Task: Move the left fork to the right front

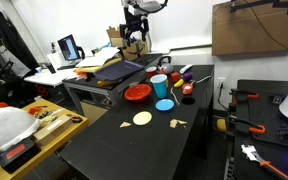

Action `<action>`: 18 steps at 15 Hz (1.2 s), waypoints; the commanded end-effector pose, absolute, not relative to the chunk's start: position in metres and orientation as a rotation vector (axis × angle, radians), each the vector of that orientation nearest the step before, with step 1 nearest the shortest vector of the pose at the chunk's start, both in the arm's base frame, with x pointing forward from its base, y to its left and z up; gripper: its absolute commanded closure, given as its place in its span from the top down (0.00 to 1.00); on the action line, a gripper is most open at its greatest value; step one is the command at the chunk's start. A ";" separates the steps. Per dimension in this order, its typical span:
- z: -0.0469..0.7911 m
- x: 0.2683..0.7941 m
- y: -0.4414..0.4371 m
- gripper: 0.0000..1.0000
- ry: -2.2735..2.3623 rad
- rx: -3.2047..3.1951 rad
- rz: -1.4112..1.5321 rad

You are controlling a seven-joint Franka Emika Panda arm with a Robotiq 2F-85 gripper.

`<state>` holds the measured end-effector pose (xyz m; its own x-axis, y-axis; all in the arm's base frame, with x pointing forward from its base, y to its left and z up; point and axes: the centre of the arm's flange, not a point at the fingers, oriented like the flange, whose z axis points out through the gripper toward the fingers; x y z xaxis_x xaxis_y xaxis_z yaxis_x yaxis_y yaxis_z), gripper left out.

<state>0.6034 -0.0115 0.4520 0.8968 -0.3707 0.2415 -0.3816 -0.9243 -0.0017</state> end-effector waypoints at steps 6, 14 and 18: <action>0.500 0.609 0.012 1.00 -0.447 3.025 0.062; 0.547 0.606 0.029 1.00 -0.270 3.079 0.054; 0.564 0.606 0.036 1.00 -0.173 3.108 0.062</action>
